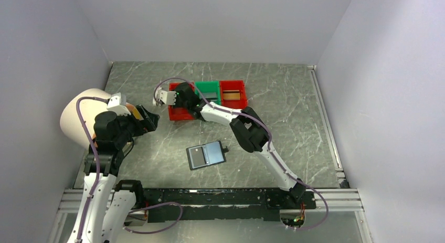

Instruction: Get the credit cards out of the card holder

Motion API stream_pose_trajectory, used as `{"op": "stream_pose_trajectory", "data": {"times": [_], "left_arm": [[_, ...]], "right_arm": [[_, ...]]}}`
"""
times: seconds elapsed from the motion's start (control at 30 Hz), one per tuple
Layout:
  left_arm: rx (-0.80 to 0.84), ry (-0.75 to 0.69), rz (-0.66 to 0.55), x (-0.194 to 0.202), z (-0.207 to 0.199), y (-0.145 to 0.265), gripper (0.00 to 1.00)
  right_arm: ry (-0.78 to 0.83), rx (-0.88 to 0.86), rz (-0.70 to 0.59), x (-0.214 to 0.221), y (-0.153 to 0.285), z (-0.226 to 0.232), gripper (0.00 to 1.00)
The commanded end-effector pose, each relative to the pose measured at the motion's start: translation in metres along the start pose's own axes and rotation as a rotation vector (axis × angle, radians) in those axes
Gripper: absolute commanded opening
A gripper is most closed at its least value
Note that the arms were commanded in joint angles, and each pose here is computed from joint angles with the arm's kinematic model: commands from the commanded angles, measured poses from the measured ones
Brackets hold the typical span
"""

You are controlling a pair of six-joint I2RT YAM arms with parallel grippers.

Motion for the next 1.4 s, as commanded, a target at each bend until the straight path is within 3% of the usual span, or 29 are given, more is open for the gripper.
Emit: {"op": "stream_pose_trajectory", "data": {"times": [0.0,0.43,0.67,0.83,0.93,1.0,1.17,1.37], "left_arm": [[0.008,-0.015,-0.033,-0.004,0.001,-0.002,0.99],[0.013,-0.016,-0.026,-0.003,0.001,-0.002,1.0],[0.006,-0.014,-0.036,-0.004,0.001,-0.001,0.99],[0.015,-0.015,-0.045,-0.005,0.0,0.001,0.99],[0.016,-0.015,-0.04,-0.004,0.0,0.0,1.0],[0.021,-0.016,-0.031,-0.004,0.0,-0.001,1.0],[0.035,-0.02,-0.004,-0.001,-0.001,-0.005,1.0],[0.065,-0.023,0.032,0.003,-0.002,-0.009,1.0]], "right_arm": [[-0.023,-0.037,-0.026,-0.001,-0.002,0.003,0.38],[-0.085,-0.042,-0.087,-0.011,0.015,-0.018,0.51],[-0.29,0.095,-0.198,-0.037,0.064,-0.072,0.55],[-0.605,0.206,-0.228,-0.041,0.134,-0.096,0.67],[-0.972,0.227,-0.129,-0.034,0.182,-0.089,0.69],[-1.17,0.121,-0.046,-0.027,0.207,-0.064,0.74],[-1.414,-0.106,0.072,-0.006,0.258,0.016,0.7],[-1.599,-0.153,0.12,0.014,0.293,0.066,0.7]]}}
Point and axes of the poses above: each gripper's point midway between its finger pads, its own y axis back along the fingers, its own z axis along the line the jaws close on, x = y × z, the point moved 8 cm from there along y, back along the fingers, and after that the axes turned 11 degrees about y, right-handed, at the moved point
